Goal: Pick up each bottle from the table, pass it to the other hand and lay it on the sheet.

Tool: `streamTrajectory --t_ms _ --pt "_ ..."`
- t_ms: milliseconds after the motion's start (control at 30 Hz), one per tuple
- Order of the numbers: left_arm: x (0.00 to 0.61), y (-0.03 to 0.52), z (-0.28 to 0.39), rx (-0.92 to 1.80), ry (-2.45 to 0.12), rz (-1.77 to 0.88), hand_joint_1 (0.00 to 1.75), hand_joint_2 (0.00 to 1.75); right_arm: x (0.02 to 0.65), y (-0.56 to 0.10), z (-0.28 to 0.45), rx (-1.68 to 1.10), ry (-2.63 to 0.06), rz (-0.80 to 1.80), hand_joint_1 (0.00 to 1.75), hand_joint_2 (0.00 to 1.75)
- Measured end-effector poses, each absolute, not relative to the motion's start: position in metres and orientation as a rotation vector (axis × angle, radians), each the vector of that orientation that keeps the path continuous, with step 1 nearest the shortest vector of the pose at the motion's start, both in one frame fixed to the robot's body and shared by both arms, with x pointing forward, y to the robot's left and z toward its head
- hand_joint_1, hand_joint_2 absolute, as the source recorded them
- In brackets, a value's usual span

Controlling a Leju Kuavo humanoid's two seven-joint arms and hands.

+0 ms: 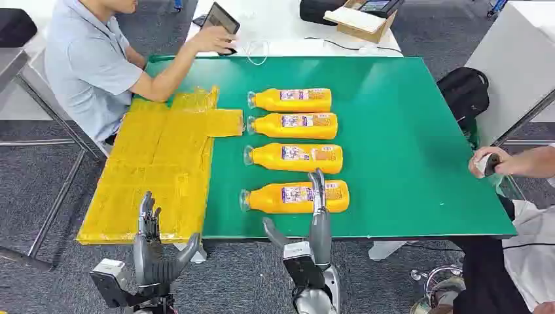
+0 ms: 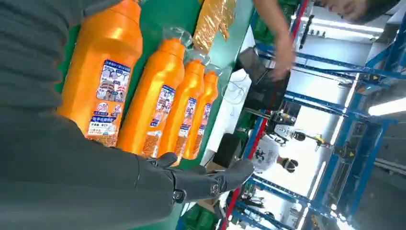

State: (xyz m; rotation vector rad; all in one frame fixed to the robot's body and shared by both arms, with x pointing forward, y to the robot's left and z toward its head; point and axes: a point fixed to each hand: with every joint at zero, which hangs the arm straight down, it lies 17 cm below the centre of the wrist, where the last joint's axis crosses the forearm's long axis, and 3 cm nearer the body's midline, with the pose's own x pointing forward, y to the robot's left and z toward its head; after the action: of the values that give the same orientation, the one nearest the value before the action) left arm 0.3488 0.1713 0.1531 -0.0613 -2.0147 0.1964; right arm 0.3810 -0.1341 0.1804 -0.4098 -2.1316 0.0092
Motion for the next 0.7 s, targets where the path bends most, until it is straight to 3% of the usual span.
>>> streamTrajectory --t_ms 367,700 --pt "0.349 0.175 0.163 -0.050 -2.043 0.179 0.00 1.75 0.386 -0.144 0.186 -0.468 -2.147 0.028 0.00 1.75" --pt "0.345 0.175 0.170 -0.075 -2.069 0.149 0.00 1.75 0.421 -0.148 0.130 -0.586 -1.941 0.572 0.00 1.75"
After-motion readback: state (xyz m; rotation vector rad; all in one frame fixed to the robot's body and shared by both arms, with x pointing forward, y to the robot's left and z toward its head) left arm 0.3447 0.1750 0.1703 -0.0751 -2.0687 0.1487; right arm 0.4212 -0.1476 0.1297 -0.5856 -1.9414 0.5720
